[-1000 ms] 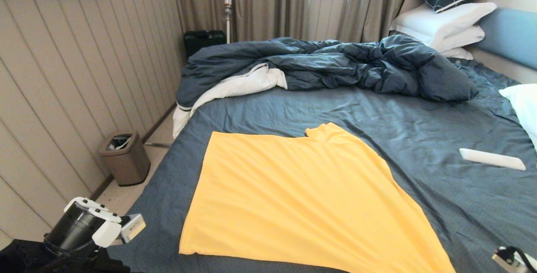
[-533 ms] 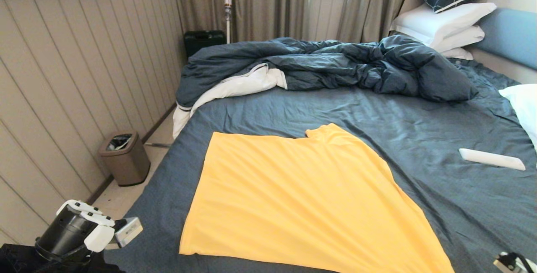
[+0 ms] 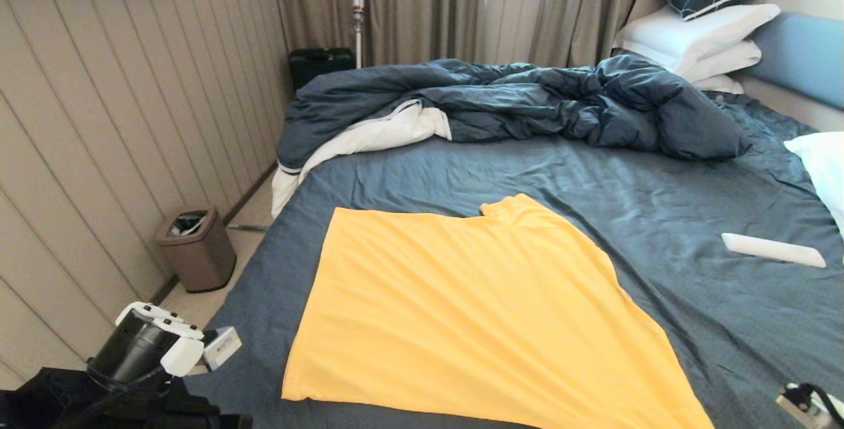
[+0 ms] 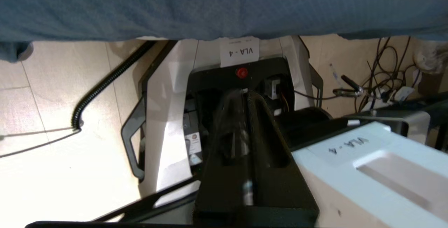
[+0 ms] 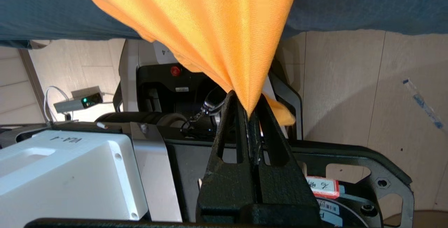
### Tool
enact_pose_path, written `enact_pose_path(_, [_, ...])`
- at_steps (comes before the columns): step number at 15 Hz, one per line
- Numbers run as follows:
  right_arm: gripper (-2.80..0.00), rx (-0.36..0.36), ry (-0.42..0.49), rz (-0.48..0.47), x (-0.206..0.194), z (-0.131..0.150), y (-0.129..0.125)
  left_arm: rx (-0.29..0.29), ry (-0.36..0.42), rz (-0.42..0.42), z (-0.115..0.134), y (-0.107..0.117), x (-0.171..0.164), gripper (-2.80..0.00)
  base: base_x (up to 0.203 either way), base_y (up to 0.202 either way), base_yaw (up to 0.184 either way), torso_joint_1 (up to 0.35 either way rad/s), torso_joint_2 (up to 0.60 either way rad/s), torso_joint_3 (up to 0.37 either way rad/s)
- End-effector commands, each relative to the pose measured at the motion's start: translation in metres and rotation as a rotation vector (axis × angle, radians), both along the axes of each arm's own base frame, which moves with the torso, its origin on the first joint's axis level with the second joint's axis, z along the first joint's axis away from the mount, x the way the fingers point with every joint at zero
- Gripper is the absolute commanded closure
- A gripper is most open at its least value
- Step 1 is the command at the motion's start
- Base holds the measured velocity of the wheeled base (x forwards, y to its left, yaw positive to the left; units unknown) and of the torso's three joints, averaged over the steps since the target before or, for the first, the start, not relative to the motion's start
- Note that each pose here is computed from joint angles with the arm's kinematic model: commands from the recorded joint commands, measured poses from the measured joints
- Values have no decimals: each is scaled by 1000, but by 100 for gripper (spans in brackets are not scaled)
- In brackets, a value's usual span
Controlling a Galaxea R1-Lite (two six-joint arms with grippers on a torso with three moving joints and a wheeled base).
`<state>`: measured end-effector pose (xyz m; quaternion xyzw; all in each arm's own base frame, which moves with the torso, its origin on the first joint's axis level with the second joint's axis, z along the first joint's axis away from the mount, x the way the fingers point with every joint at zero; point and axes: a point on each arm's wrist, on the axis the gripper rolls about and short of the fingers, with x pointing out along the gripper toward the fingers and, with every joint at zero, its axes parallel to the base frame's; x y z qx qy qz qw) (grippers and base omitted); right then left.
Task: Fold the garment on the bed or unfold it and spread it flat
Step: Fold the yellow T-shirt
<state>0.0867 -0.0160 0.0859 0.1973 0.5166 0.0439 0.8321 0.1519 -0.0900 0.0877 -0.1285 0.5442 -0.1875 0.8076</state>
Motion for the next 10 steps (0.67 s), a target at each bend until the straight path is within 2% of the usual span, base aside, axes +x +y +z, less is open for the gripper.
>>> enact_pose_path(1, [0,2,-9,1,2,2,0,22,42,10,-12,-3,8,-280,0,0,0,0,0,0])
enact_pose_path(4, [0,-5,-31,-1,6,7,-2,36,64,18,-35,-11,25,-280,0,0,0,0,0,0])
enact_pose_path(5, [0,-7,-40,-1,7,9,-2,22,36,21,-41,-14,32,-280,0,0,0,0,0,0])
enact_pose_path(7, [0,-8,-44,-1,7,9,-2,7,1,26,-45,-17,37,-280,0,0,0,0,0,0])
enact_pose_path(10, [0,-7,-53,-3,9,11,-2,6,2,32,-47,-19,44,-280,0,0,0,0,0,0])
